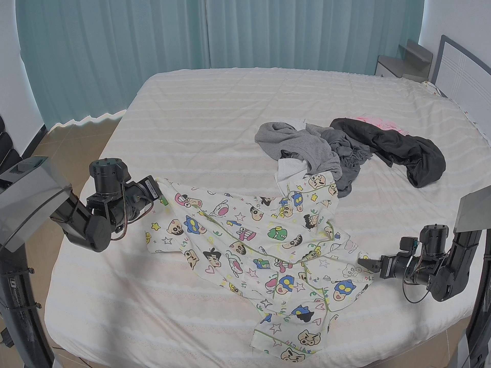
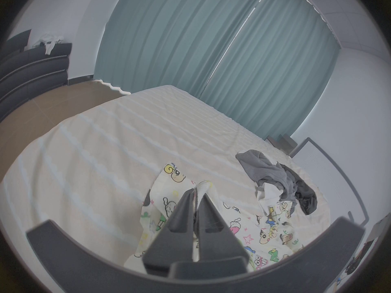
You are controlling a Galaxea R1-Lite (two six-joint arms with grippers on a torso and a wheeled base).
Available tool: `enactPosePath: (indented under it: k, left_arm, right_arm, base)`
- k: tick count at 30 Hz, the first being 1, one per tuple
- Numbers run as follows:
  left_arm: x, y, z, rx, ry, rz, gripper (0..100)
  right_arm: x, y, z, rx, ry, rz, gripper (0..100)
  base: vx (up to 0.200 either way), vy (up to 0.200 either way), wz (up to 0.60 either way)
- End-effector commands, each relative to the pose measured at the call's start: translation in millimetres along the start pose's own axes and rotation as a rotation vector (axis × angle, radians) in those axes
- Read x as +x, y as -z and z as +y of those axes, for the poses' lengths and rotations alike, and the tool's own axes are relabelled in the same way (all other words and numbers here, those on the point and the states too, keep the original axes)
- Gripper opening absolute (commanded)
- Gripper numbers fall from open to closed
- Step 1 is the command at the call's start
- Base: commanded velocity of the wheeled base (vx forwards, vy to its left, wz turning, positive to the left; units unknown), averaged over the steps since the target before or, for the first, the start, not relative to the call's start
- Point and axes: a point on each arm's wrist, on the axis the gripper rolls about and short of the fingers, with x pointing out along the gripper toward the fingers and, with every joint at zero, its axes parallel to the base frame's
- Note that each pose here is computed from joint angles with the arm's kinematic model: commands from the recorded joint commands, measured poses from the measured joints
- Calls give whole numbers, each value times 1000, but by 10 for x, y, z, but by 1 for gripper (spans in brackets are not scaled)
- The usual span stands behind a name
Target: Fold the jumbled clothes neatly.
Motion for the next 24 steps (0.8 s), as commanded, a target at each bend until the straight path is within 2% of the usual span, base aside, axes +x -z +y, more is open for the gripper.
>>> enactPosePath:
  k: [1, 8, 9, 12, 13, 17, 21, 24]
  left_arm:
    - [218, 84, 43, 39, -16, 10, 0]
    - [403, 147, 91, 85, -39, -8, 0]
    - [517, 103, 32, 119, -59, -60, 0]
    - [579, 109, -51, 126, -45, -79, 0]
    - [579, 109, -51, 126, -45, -79, 100]
    - [649, 136, -203, 135, -26, -105, 100]
    - [648, 160, -219, 144, -31, -106, 100]
    - [634, 140, -116, 234, -80, -114, 100]
  right_arm:
    - [3, -2, -1, 0, 0, -1, 100]
    - [7, 7, -4, 1, 2, 3, 100]
    - [14, 9, -7, 1, 0, 3, 100]
    - [16, 6, -8, 1, 2, 2, 100]
    - [16, 6, -8, 1, 2, 2, 100]
    - [16, 6, -8, 1, 2, 2, 100]
    - [14, 5, -12, 1, 3, 1, 100]
    - [10, 14, -11, 3, 2, 6, 100]
  base:
    - [0, 0, 0]
    - [0, 0, 0]
    - [0, 0, 0]
    - [0, 0, 0]
    - [0, 0, 0]
    - [0, 0, 0]
    - [0, 0, 0]
    - [0, 0, 0]
